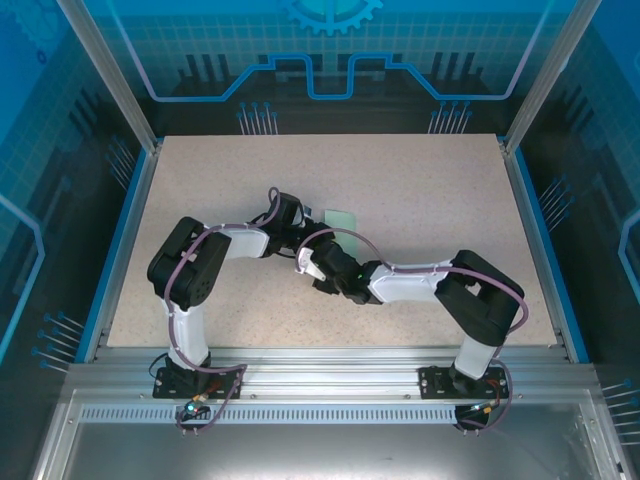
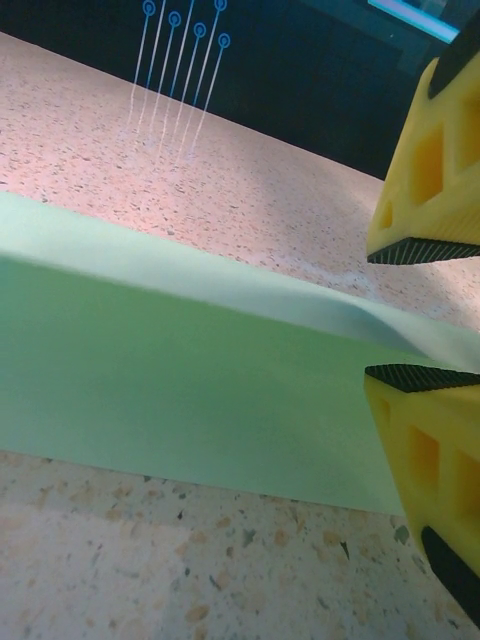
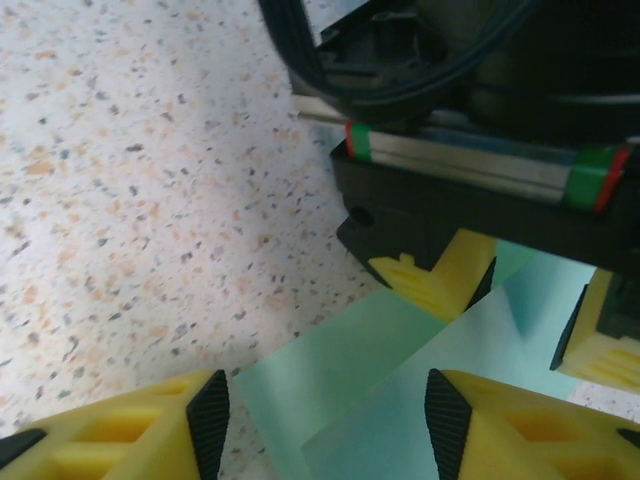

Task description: Fold a paper plane with a square sheet of paper (pick it up from the middle)

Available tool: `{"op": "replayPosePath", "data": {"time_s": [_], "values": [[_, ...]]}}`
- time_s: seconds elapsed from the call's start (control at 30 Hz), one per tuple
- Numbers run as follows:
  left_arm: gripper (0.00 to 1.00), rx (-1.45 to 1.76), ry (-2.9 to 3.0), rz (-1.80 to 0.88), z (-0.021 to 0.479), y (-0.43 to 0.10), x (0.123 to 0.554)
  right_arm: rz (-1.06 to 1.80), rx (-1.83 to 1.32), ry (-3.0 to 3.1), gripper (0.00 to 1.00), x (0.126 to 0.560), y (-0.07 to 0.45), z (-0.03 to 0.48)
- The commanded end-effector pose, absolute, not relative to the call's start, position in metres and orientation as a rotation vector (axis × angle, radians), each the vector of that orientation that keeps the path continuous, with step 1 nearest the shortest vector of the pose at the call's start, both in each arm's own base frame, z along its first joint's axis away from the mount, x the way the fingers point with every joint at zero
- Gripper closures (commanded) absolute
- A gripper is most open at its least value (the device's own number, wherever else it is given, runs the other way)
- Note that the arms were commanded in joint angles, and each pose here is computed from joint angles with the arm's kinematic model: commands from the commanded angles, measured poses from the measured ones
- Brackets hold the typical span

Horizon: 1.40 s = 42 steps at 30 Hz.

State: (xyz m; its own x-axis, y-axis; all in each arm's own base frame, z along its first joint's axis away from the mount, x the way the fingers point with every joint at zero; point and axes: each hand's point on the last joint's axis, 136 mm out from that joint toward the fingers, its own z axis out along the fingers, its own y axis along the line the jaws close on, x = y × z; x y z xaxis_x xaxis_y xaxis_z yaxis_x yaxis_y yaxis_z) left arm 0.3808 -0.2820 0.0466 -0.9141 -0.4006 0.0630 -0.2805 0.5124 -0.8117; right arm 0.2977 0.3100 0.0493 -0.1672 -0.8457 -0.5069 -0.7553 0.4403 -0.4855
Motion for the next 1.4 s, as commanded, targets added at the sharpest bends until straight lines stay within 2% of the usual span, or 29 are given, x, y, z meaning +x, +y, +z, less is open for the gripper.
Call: {"op": "replayPosePath", "data": {"time_s": [0.0, 0.33, 0.47, 0.63, 0.73, 0.97, 1.37], "values": [[0.64, -0.561, 2.588, -1.430, 0.062, -0.291, 0.385, -0.206, -1.315, 1.948, 0.48, 0.297, 0.304, 0.042], [0.64, -0.559, 2.590, -1.419, 0.062, -0.289, 0.384, -0.184, -1.278, 1.957, 0.74, 0.293, 0.299, 0.050], [0.63, -0.553, 2.587, -1.416, 0.065, -0.288, 0.383, -0.167, -1.248, 1.968, 0.88, 0.294, 0.298, 0.055], [0.60, -0.544, 2.589, -1.374, 0.069, -0.283, 0.381, -0.138, -1.215, 1.995, 0.97, 0.293, 0.295, 0.062], [0.57, -0.548, 2.589, -1.337, 0.072, -0.277, 0.379, -0.104, -1.198, 2.024, 1.00, 0.292, 0.293, 0.067], [0.47, -0.597, 2.571, -1.189, 0.080, -0.246, 0.372, 0.008, -1.165, 2.112, 1.00, 0.280, 0.296, 0.077], [0.44, -0.572, 2.552, -1.034, 0.096, -0.211, 0.345, 0.248, -1.070, 2.191, 1.00, 0.261, 0.309, 0.100]]}}
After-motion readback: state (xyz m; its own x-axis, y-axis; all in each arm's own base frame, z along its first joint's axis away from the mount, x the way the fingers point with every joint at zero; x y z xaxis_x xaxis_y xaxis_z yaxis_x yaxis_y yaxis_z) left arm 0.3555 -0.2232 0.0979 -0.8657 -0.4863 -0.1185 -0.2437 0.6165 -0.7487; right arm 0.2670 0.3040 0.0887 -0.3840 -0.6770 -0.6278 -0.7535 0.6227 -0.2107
